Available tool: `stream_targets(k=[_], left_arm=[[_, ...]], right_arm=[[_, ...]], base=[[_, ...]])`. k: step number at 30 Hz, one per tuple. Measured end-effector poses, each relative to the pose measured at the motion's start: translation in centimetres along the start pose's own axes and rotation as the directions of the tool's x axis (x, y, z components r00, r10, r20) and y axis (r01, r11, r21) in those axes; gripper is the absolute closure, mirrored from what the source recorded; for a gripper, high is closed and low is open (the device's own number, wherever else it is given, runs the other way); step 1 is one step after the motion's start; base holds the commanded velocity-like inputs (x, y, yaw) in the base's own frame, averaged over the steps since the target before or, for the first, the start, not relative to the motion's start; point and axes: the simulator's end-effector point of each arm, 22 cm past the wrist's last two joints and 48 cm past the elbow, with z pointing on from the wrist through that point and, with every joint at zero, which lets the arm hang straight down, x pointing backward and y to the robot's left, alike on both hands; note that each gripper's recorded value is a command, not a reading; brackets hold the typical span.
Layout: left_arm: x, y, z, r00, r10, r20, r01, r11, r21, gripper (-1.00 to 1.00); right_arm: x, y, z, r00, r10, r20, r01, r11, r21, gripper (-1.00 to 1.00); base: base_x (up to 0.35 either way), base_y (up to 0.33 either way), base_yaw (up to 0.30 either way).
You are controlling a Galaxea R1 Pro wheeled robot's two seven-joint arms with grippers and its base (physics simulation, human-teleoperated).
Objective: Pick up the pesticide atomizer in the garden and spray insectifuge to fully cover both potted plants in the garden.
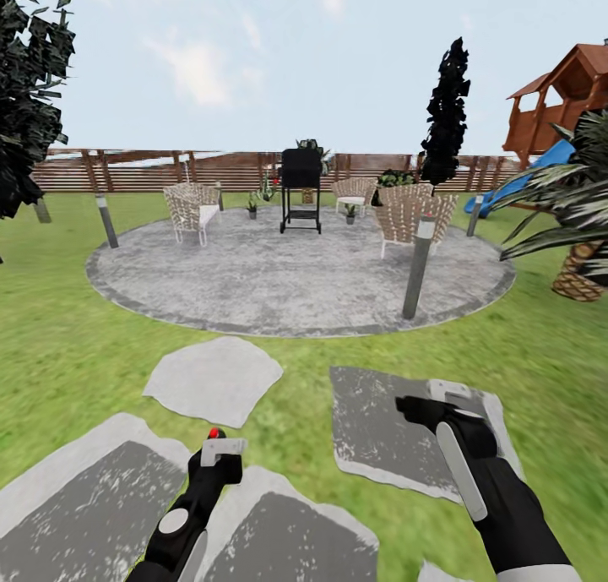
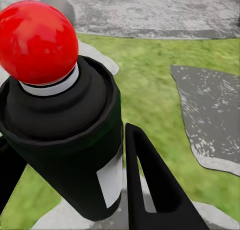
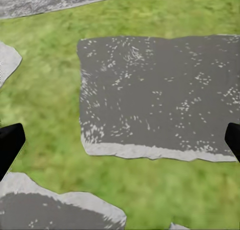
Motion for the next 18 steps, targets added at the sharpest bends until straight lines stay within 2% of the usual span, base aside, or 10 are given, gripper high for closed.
stream_targets(k=[8,13,16,18], left_arm=[[0.1,-0.2,0.0,1.0,-0.003,-0.003,0.003,1.0,0.008,1.0],[0.4,-0.3,0.0,1.0,-0.002,-0.01,0.002,1.0,0.01,1.0],[1.1,-0.4,0.0,0.999,0.002,-0.051,-0.002,1.0,0.011,1.0],[1.2,-0.4,-0.1,0.998,0.003,-0.058,-0.002,1.0,0.011,1.0]], right_arm=[[1.3,0.0,0.6,1.0,-0.004,-0.029,0.004,1.0,0.001,-1.0],[2.9,-1.1,0.8,0.998,-0.017,-0.059,0.018,1.0,0.017,-1.0],[3.3,-1.3,0.8,0.998,-0.017,-0.065,0.018,1.0,0.018,-1.0],[3.4,-1.4,0.7,0.998,-0.019,-0.066,0.021,1.0,0.02,-1.0]], base=[[0.297,0.152,0.0],[0.301,0.11,0.0],[0.304,0.097,0.0],[0.308,0.087,0.0]])
